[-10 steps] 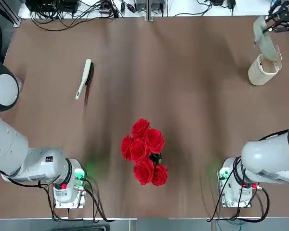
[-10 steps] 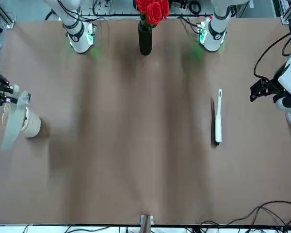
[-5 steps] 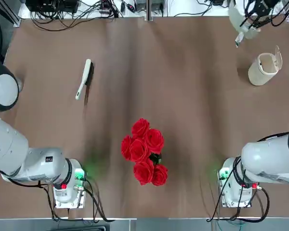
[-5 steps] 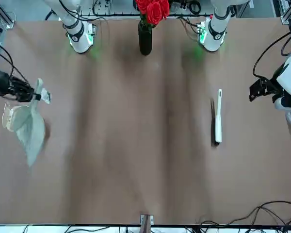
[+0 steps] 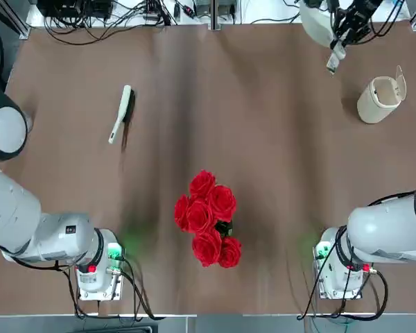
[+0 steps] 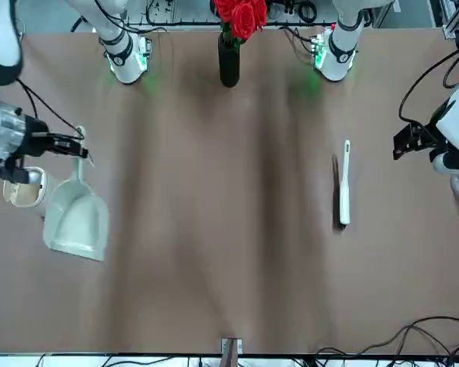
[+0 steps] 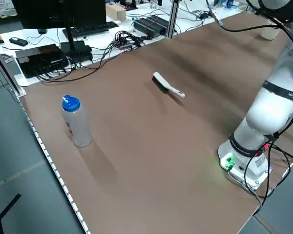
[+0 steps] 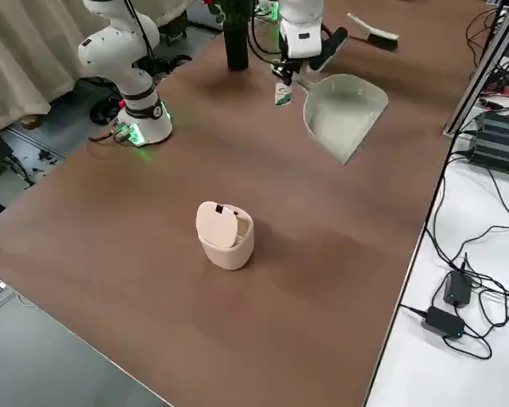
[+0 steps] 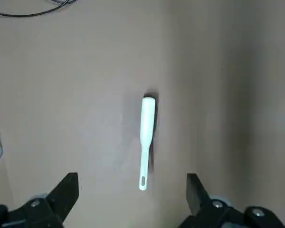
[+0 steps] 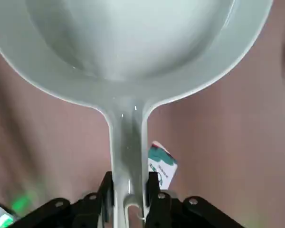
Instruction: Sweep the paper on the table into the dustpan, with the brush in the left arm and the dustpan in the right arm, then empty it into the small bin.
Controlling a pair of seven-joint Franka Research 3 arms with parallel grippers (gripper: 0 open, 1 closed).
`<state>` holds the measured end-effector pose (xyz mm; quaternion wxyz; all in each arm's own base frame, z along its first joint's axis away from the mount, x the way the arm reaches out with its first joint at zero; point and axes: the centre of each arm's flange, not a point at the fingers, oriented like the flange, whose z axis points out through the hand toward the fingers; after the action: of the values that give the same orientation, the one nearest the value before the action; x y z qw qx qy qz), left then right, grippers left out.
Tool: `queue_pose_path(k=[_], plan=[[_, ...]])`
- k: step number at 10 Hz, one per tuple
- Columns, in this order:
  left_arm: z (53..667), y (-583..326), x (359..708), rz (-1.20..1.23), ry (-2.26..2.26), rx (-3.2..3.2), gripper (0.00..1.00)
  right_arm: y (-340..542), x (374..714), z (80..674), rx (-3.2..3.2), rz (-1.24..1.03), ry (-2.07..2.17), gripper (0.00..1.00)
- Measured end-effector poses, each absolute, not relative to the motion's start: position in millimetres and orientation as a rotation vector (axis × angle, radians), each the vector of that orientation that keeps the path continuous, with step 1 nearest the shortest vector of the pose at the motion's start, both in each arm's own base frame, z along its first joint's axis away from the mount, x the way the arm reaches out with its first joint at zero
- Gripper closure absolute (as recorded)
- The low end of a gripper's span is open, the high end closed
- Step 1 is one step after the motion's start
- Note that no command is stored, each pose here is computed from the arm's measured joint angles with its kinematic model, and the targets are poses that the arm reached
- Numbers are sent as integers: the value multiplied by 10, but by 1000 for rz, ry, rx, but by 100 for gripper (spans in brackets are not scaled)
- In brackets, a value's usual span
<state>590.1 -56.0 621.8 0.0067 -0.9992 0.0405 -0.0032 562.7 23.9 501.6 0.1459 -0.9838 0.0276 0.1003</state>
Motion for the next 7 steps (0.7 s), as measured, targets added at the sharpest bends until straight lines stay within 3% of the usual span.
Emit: queue_pose_path(k=[7], plan=[[6219,-563,5901,-10,128,-3126,0,1289,5493,4470,-2930,165,-1107,67]])
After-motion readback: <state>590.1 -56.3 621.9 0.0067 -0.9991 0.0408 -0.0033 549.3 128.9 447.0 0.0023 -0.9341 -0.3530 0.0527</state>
